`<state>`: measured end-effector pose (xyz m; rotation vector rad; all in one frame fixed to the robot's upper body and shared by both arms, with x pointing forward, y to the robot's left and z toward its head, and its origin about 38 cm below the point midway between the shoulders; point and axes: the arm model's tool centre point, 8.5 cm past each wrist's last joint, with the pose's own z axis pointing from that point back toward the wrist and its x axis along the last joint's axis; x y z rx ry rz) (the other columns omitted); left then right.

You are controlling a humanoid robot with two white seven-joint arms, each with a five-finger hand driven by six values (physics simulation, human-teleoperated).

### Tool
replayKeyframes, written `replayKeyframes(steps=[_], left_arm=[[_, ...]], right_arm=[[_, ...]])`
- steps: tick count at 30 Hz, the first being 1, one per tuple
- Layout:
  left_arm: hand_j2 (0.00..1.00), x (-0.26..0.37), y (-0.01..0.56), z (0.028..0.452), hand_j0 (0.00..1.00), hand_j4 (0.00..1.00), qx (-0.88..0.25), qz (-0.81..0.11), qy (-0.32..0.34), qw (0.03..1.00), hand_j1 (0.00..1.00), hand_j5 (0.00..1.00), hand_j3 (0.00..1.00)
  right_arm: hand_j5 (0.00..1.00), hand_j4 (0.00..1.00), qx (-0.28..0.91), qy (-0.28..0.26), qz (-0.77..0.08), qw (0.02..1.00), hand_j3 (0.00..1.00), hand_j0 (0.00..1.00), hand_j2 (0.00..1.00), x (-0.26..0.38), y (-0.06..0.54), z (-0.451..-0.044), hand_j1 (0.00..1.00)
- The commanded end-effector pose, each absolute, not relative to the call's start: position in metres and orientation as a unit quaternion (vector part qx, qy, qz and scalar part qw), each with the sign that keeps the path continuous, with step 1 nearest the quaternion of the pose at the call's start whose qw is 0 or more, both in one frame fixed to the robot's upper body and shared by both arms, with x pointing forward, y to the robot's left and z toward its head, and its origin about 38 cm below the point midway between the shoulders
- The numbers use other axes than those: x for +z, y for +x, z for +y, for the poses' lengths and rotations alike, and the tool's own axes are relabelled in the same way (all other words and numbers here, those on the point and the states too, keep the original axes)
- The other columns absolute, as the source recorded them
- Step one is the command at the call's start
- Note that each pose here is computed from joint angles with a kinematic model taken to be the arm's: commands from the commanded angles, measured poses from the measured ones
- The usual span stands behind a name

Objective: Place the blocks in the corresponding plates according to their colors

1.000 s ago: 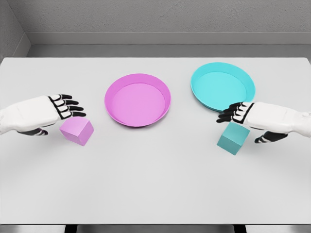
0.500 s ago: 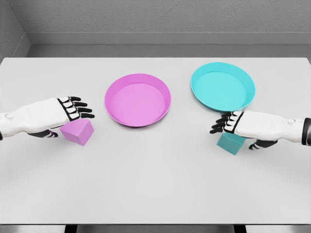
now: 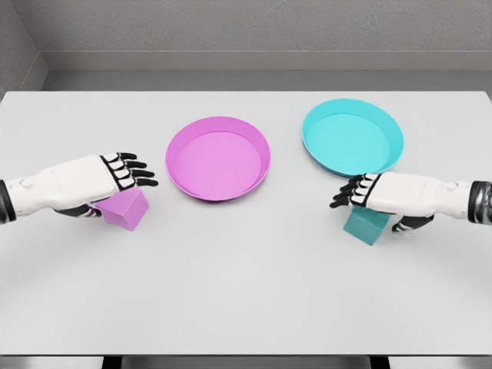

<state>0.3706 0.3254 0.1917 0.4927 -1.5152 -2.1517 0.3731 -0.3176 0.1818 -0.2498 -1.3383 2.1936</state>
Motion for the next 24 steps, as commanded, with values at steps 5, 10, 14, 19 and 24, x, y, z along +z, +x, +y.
replayKeyframes(steps=[5, 10, 14, 19, 24], left_arm=[[1.0, 0.179, 0.369, 0.322, 1.0, 1.0, -0.787, -0.546, 0.162, 0.238, 1.0, 1.0, 1.0], [1.0, 0.18, 0.369, 0.324, 1.0, 1.0, -0.787, -0.545, 0.163, 0.239, 1.0, 1.0, 1.0], [1.0, 0.182, 0.37, 0.323, 1.0, 1.0, -0.787, -0.546, 0.165, 0.237, 1.0, 1.0, 1.0], [1.0, 0.178, 0.371, 0.323, 1.0, 1.0, -0.787, -0.544, 0.163, 0.24, 1.0, 1.0, 1.0], [1.0, 0.175, 0.373, 0.319, 1.0, 1.0, -0.788, -0.545, 0.158, 0.239, 1.0, 1.0, 1.0]], right_arm=[[1.0, 1.0, 0.813, -0.097, -0.495, 0.289, 1.0, 1.0, 1.0, 0.17, 0.382, -0.318, 1.0], [1.0, 1.0, 0.814, -0.098, -0.49, 0.297, 1.0, 1.0, 1.0, 0.165, 0.383, -0.322, 1.0], [1.0, 1.0, 0.814, -0.098, -0.492, 0.292, 1.0, 1.0, 1.0, 0.167, 0.383, -0.32, 1.0], [1.0, 1.0, 0.812, -0.092, -0.499, 0.289, 1.0, 1.0, 1.0, 0.165, 0.383, -0.312, 1.0], [0.96, 0.96, 0.818, -0.087, -0.489, 0.29, 0.96, 0.96, 0.96, 0.163, 0.382, -0.312, 0.96]])
